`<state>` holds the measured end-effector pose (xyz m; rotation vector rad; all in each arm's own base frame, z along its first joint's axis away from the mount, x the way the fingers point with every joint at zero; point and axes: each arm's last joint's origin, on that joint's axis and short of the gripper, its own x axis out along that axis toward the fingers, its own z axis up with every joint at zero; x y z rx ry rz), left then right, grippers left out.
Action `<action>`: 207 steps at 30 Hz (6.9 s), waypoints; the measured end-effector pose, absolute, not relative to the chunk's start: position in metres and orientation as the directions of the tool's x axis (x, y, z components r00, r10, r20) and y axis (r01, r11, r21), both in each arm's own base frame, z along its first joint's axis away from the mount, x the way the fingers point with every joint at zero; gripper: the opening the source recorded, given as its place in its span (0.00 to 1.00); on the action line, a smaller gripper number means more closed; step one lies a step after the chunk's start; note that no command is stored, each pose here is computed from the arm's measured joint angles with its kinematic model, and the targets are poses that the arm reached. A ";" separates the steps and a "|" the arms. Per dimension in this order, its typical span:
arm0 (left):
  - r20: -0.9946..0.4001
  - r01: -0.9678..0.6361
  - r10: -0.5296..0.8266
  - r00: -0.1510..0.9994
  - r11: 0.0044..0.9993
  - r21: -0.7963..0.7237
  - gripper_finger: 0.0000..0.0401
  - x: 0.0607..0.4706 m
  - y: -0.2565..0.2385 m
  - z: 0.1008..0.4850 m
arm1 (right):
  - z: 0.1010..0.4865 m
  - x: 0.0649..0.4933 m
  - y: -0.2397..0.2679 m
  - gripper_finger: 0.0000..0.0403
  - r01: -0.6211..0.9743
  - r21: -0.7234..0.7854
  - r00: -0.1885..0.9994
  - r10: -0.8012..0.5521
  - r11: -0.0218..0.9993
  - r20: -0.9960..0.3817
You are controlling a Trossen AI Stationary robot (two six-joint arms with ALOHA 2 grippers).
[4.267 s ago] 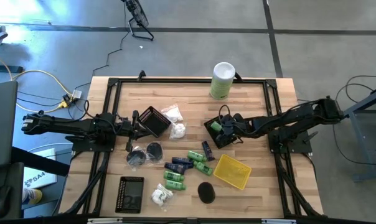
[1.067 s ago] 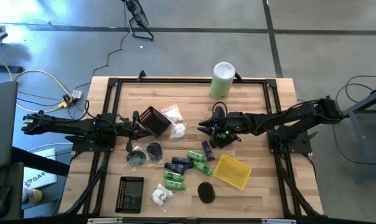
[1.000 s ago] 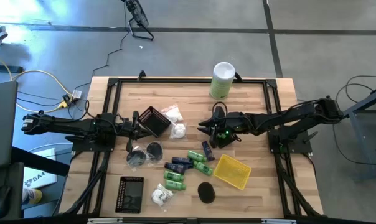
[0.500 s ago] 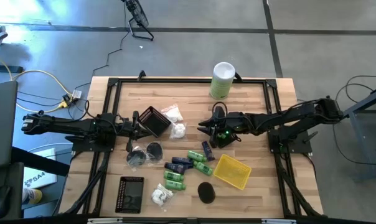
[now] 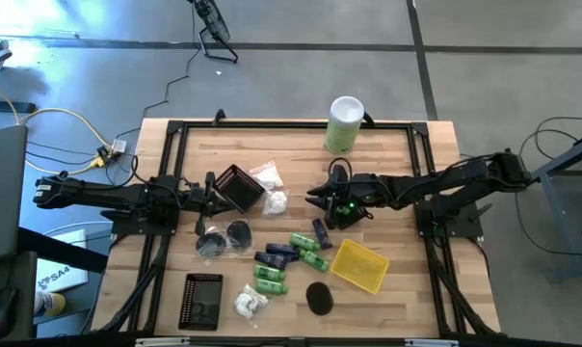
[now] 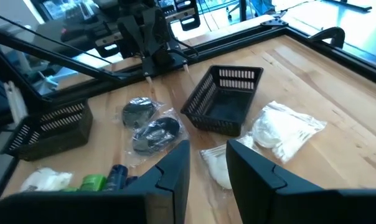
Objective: Pick & Place Travel size toiletries
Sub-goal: Put the shaving cream tube into the yellow bin
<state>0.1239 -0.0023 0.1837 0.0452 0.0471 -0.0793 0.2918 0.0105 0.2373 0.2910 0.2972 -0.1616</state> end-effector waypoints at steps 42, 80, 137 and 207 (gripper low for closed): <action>-0.049 0.073 -0.078 0.996 0.992 -0.099 0.00 0.124 -0.002 0.184 | 0.298 0.303 0.099 0.01 0.253 0.241 0.940 -0.179 0.937 -0.289; -0.129 0.001 -0.009 0.992 0.998 -0.056 0.00 0.123 0.000 0.176 | 0.276 0.337 0.079 0.01 0.572 0.258 0.709 -0.311 0.778 -0.633; -0.137 0.004 -0.008 0.990 0.999 -0.031 0.00 0.123 0.000 0.175 | 0.213 0.383 0.066 0.11 0.734 0.017 0.204 -0.197 0.679 -0.959; -0.134 0.004 -0.008 0.991 0.999 -0.032 0.00 0.123 0.000 0.175 | 0.161 0.371 0.067 0.54 0.917 0.107 0.223 -0.271 0.385 -0.936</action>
